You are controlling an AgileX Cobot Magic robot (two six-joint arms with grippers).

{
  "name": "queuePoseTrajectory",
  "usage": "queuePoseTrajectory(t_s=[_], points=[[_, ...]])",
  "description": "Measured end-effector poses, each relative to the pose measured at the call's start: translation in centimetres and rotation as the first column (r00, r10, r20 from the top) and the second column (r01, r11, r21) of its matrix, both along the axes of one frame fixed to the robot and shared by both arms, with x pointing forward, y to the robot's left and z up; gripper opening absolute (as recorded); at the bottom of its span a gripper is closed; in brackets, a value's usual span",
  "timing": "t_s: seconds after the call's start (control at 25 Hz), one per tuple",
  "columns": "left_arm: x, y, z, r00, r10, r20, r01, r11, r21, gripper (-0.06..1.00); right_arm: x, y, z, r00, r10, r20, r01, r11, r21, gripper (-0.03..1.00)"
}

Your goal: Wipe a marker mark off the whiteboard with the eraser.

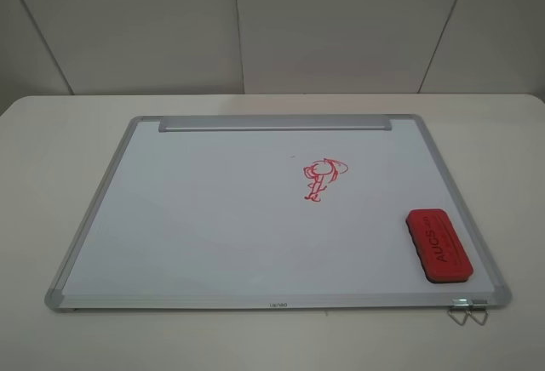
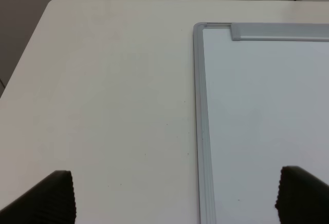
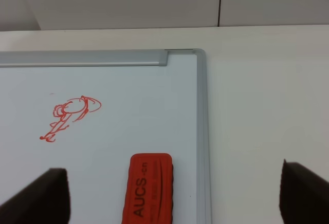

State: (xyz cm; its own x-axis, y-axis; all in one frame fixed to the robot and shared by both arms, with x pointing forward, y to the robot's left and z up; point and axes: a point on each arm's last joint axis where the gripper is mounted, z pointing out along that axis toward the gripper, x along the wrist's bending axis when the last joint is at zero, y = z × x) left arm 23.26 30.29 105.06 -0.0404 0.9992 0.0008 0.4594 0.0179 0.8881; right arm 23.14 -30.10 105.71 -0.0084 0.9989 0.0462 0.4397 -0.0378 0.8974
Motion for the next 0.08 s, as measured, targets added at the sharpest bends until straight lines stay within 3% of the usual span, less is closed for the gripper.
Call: queuePoseTrajectory(t_s=[0.08], points=[[0.00,0.00,0.00,1.000,0.000,0.000,0.000,1.000,0.000,0.78,0.00,0.00,0.00,1.000,0.000,0.000,0.000,1.000,0.000,0.72]])
